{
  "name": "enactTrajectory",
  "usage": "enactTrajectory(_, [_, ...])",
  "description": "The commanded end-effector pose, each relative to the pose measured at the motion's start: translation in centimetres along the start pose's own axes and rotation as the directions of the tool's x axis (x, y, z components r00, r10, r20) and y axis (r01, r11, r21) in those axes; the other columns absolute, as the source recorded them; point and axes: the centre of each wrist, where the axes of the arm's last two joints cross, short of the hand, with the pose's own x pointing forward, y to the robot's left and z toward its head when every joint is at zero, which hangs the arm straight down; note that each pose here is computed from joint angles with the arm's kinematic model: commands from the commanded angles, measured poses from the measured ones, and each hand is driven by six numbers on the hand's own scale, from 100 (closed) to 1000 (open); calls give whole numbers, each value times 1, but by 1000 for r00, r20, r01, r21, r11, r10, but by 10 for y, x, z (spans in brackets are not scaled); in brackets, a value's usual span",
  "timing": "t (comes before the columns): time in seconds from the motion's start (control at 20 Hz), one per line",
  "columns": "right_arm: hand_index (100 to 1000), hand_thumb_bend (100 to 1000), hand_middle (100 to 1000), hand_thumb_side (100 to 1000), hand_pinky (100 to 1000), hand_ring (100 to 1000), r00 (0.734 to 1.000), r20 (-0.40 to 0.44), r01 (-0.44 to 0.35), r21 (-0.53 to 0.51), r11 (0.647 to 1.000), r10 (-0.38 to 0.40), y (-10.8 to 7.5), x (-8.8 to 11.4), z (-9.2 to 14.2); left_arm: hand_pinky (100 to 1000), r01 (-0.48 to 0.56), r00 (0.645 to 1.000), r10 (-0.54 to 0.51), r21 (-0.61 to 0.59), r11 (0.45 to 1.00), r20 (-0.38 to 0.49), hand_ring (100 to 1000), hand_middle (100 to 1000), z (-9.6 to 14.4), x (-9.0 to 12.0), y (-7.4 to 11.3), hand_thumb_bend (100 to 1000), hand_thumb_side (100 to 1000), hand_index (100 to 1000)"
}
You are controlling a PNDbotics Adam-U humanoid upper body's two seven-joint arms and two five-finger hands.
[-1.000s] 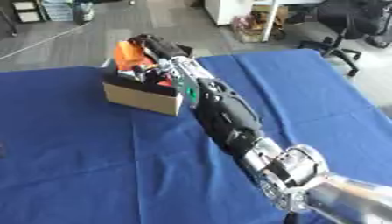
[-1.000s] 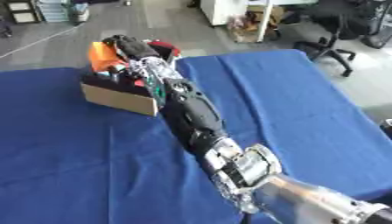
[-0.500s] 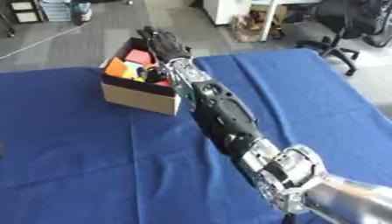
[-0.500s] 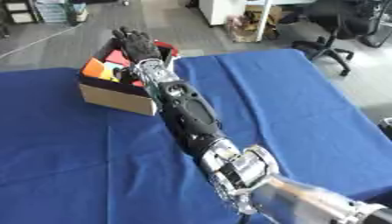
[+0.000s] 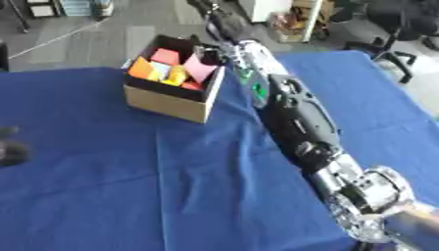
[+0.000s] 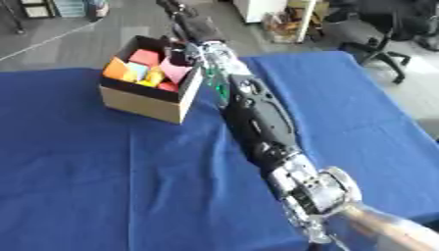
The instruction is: Pick up objects on the table and place them in the box.
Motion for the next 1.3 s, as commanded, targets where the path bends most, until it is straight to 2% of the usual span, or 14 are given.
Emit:
enactTrajectory(0.05, [1000, 100, 885, 100, 880, 846, 992, 60, 117, -114, 987, -110, -39, -4, 17, 795, 24, 1000, -24, 24, 999, 9, 683, 631, 2, 4, 7, 100, 785, 865])
enactTrajectory(0.15, [1000, 100, 877, 100, 871, 837, 971, 58, 236, -141, 962, -230, -38, -9, 44, 795, 29, 1000, -30, 32, 999, 11, 684, 633, 3, 5, 9, 100, 784, 866])
enactTrajectory(0.3, [1000, 100, 866, 100, 860, 826, 915, 60, 403, -163, 901, -399, -29, -13, 84, 796, 29, 999, -29, 44, 999, 17, 688, 637, 4, 4, 9, 100, 784, 868])
enactTrajectory(0.4, [1000, 100, 863, 119, 854, 822, 876, 50, 481, -180, 858, -480, -21, -15, 109, 796, 24, 999, -25, 48, 999, 24, 691, 642, 5, 3, 7, 100, 784, 870])
enactTrajectory(0.5, [1000, 100, 854, 159, 843, 813, 848, 29, 524, -204, 827, -530, -11, -16, 131, 797, 18, 999, -19, 56, 998, 26, 694, 645, 7, 1, 7, 100, 786, 870])
enactTrajectory(0.8, [987, 100, 827, 261, 811, 785, 781, -29, 599, -245, 762, -624, 18, -15, 179, 801, -2, 1000, 0, 78, 997, 19, 713, 668, 14, -6, 3, 100, 795, 875])
enactTrajectory(0.9, [983, 100, 821, 234, 808, 779, 780, -38, 597, -253, 761, -625, 22, -19, 188, 802, -8, 1000, 6, 78, 997, 23, 716, 671, 15, -8, 0, 100, 794, 875])
enactTrajectory(1.05, [976, 100, 803, 285, 796, 764, 777, -62, 591, -270, 760, -626, 28, -24, 198, 803, -8, 1000, 6, 74, 997, 28, 722, 678, 15, -9, -1, 100, 777, 878])
enactTrajectory(1.3, [968, 100, 787, 285, 789, 751, 765, -72, 595, -302, 745, -640, 31, -26, 205, 800, -20, 1000, 18, 75, 997, 23, 708, 659, 17, -12, -4, 100, 800, 864])
